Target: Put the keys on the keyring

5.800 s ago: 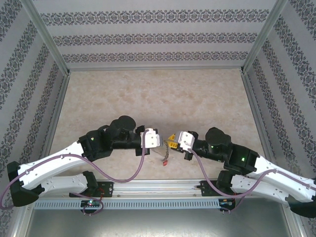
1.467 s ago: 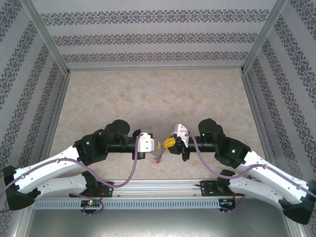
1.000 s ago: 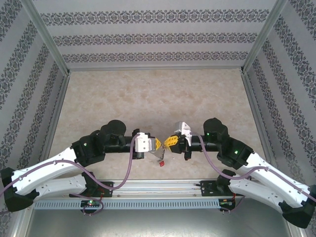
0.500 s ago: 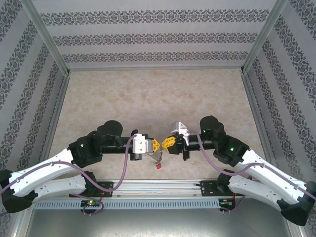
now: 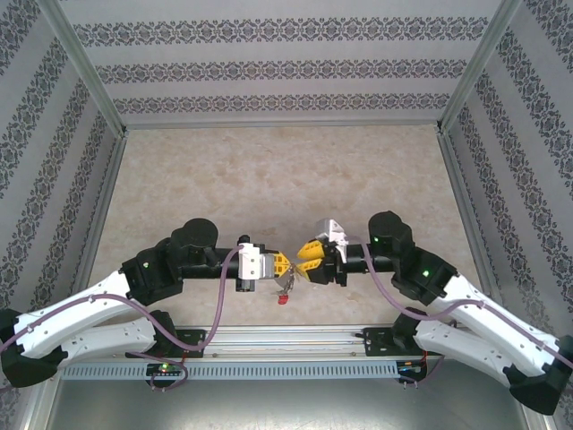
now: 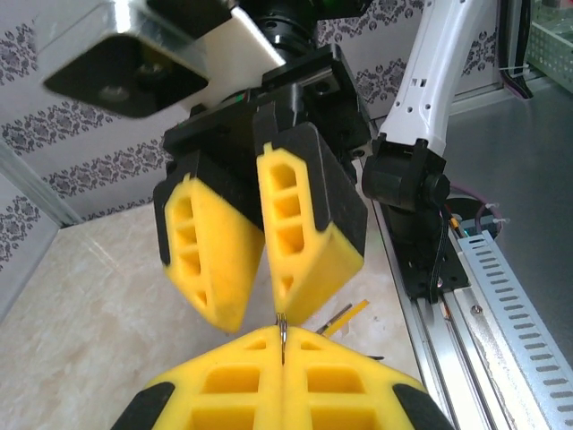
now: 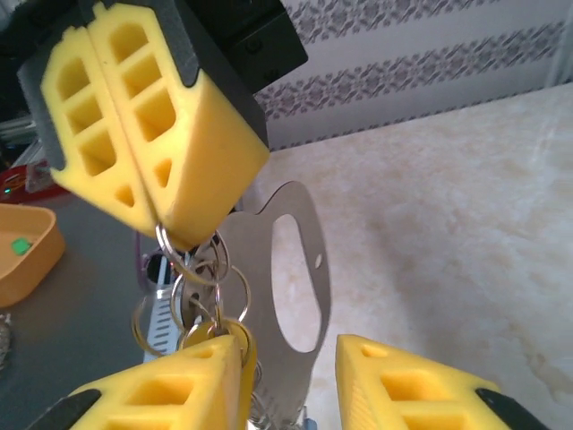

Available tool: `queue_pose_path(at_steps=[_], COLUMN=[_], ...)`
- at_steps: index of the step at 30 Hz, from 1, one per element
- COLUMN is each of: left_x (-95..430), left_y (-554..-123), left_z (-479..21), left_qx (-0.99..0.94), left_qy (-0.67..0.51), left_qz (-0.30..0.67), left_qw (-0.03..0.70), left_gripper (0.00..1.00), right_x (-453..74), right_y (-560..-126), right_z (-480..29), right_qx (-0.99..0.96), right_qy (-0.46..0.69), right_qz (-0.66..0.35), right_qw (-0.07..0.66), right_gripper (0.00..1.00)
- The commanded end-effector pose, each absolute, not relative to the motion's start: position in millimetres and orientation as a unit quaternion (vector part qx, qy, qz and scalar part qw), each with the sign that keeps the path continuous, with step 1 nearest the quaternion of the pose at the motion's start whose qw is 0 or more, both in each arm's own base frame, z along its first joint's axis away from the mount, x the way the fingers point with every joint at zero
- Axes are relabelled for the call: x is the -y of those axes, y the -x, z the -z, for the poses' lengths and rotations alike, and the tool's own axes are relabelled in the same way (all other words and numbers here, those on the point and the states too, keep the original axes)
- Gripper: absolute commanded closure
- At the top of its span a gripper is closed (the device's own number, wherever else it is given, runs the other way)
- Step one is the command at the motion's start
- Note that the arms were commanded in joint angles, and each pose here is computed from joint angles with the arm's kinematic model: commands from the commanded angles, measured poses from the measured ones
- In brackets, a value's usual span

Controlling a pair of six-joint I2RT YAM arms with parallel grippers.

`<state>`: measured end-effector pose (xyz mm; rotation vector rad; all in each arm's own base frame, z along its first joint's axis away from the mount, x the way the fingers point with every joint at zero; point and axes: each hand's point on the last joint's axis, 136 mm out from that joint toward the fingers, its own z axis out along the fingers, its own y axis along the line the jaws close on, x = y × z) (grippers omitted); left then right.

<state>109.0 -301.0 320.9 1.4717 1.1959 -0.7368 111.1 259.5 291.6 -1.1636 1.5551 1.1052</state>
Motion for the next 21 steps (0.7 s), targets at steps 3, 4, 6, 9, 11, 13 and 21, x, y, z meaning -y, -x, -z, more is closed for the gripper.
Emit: queue_pose_path(at_steps=[3,4,6,9,11,13,21], left_x=[302.2,302.2,302.2,302.3,302.9,303.7,309.4], left_y=[-96.1,-94.5,-92.6,-88.6,-85.7,-84.0,-83.3], left_z=[-356.7,-357.7,-357.9,-359.3,-361.4,-363.3,-361.3], left_qx=[-0.458,-0.457,-0.455,-0.451,-0.447,-0.444,-0.443], left_qy=[-0.603,-0.604,-0.604,-0.604,-0.605,-0.605,-0.61], left_qz=[0.347,0.351,0.357,0.371,0.38,0.386,0.396], left_qw=[0.553,0.551,0.548,0.542,0.539,0.536,0.524], left_gripper=[1.0,1.0,1.0,1.0,1.0,1.0,1.0], right_x=[-247.3,-247.3,-249.4,-256.3,-260.9,-264.7,-269.1], right_y=[-103.9,-99.5,-88.5,-80.0,-77.2,-73.7,-78.1], right_z=[-314.3,-317.1,-322.3,-323.7,-322.7,-323.1,-323.4], right_qx=[-0.577,-0.566,-0.542,-0.522,-0.514,-0.503,-0.496], right_qy=[0.47,0.476,0.494,0.516,0.526,0.534,0.534], right_qz=[-0.433,-0.434,-0.437,-0.434,-0.434,-0.44,-0.434], right_qw=[0.509,0.515,0.521,0.523,0.521,0.518,0.529], right_gripper=[0.64,0.64,0.63,0.62,0.62,0.63,0.74])
